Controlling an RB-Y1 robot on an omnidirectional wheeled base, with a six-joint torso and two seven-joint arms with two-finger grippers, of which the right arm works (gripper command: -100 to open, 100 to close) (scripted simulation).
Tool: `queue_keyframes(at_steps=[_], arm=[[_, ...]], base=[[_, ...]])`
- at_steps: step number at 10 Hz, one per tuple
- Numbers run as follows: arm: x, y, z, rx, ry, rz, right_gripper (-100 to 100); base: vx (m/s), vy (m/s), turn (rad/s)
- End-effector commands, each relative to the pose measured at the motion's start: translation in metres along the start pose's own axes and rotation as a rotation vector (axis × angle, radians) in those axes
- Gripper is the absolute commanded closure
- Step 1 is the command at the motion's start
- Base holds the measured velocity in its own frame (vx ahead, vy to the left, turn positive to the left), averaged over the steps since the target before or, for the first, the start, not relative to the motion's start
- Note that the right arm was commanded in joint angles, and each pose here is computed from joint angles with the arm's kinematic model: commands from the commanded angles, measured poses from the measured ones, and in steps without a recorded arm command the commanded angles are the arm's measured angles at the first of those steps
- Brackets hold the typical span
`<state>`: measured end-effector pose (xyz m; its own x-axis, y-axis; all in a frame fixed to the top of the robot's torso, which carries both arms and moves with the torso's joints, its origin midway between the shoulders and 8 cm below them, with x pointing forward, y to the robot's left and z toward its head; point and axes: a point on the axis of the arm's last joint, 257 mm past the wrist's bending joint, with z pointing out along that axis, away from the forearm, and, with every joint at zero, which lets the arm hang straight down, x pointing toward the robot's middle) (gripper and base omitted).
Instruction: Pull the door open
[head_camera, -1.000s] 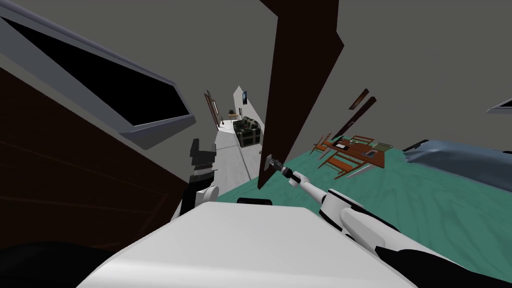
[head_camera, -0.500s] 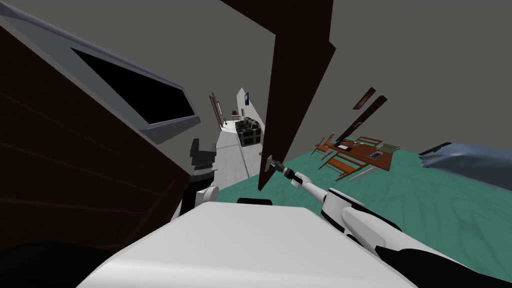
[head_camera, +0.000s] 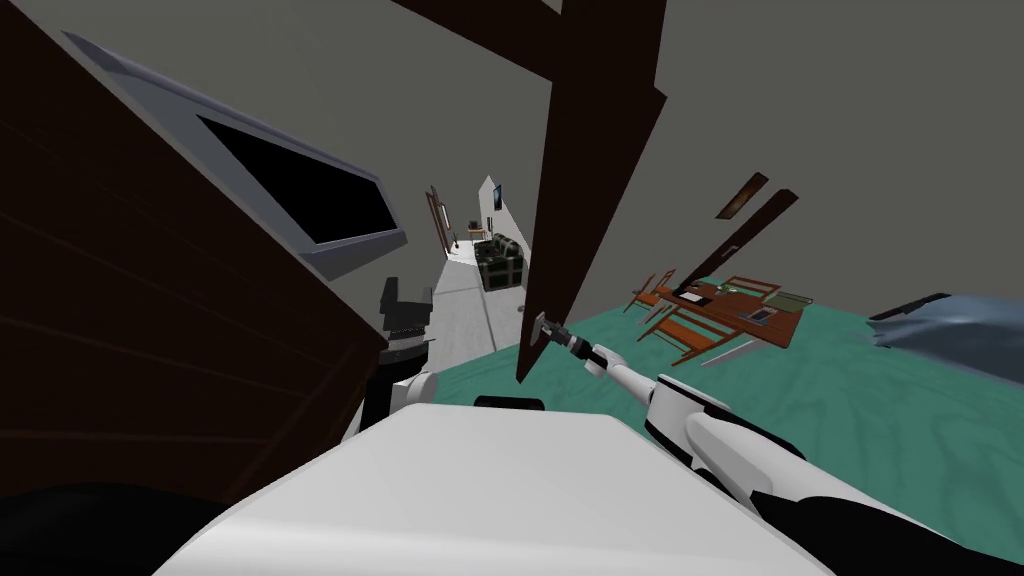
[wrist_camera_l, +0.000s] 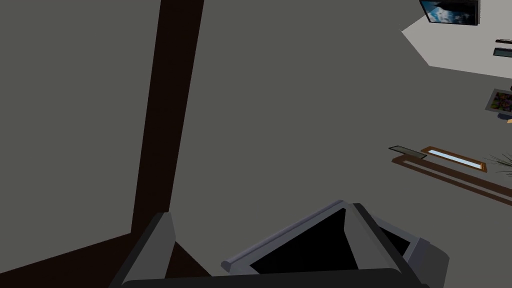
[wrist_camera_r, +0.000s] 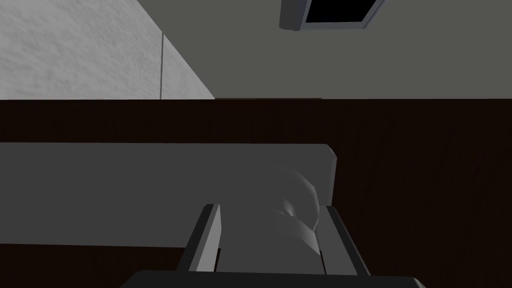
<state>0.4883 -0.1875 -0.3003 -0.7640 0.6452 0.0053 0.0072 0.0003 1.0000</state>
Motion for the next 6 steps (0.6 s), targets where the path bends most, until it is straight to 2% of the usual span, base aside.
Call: queue_keyframes(at_steps=[1, 6], arm=[[0.003, 0.001, 0.0002, -0.001, 0.017, -0.001, 100], [0.015, 0.003, 0.0006, -0.004, 0.075, -0.004, 100]], base=[[-0.126, -0.238, 0.131], [-0.102, -0.221, 0.099]])
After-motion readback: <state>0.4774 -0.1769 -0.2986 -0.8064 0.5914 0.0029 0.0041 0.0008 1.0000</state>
